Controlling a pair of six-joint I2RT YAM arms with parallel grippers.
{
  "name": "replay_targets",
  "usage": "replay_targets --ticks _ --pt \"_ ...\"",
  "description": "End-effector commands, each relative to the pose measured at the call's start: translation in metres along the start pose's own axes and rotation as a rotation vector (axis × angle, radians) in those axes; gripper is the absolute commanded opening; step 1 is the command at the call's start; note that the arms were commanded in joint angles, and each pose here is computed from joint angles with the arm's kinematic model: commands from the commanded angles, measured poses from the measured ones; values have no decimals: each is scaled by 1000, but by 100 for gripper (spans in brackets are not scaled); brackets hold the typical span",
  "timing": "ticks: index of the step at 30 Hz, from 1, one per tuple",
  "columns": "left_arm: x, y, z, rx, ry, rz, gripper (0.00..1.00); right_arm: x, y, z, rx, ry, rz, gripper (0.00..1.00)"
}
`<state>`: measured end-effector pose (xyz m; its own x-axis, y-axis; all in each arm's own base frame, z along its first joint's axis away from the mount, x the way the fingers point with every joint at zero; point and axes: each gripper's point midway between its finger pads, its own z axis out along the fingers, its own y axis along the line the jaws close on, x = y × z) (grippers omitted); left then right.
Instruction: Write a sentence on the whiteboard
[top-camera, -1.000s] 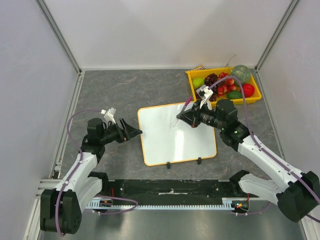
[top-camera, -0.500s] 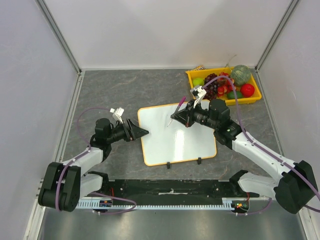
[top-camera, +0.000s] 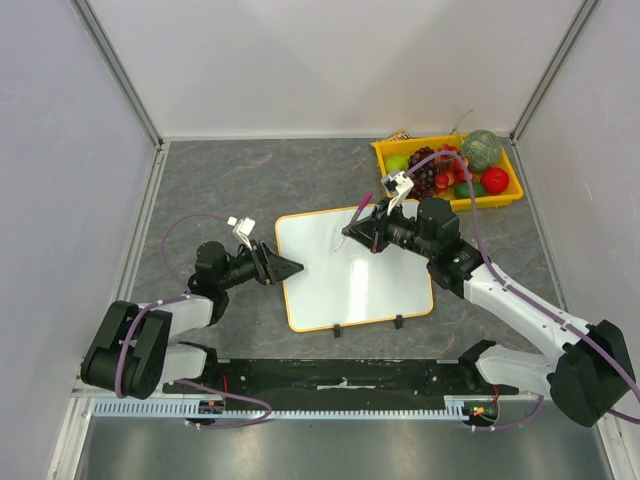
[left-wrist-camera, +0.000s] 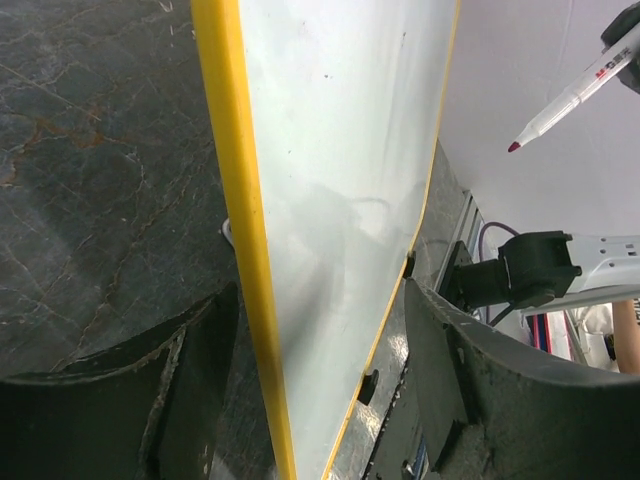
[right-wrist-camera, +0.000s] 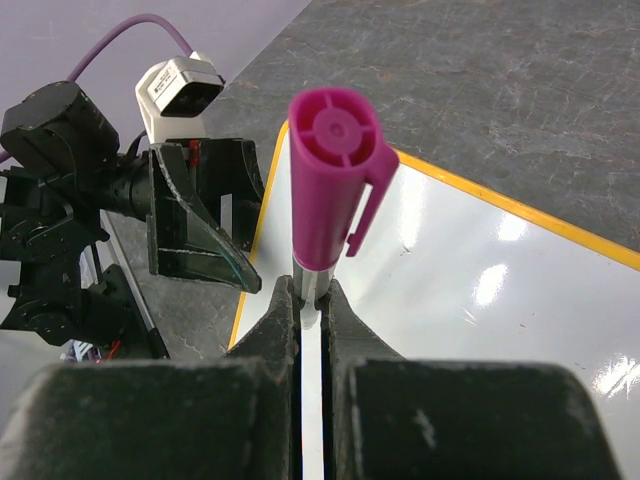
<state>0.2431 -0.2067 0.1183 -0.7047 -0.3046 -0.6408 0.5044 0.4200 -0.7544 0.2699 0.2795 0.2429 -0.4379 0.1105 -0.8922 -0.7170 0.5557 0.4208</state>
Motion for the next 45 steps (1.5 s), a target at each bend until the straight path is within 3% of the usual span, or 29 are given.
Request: replay_targets --ticks 1,8,21,45 --pt "0 -6 2 50 -7 84 72 -30 9 1 -7 -69 -39 0" --pt "9 -8 3 96 35 78 54 -29 9 3 -10 -65 -36 0" --pt "22 -5 5 106 88 67 3 -27 6 7 13 -66 -20 0" --pt "26 38 3 -154 100 46 2 -64 0 21 79 -235 -111 0"
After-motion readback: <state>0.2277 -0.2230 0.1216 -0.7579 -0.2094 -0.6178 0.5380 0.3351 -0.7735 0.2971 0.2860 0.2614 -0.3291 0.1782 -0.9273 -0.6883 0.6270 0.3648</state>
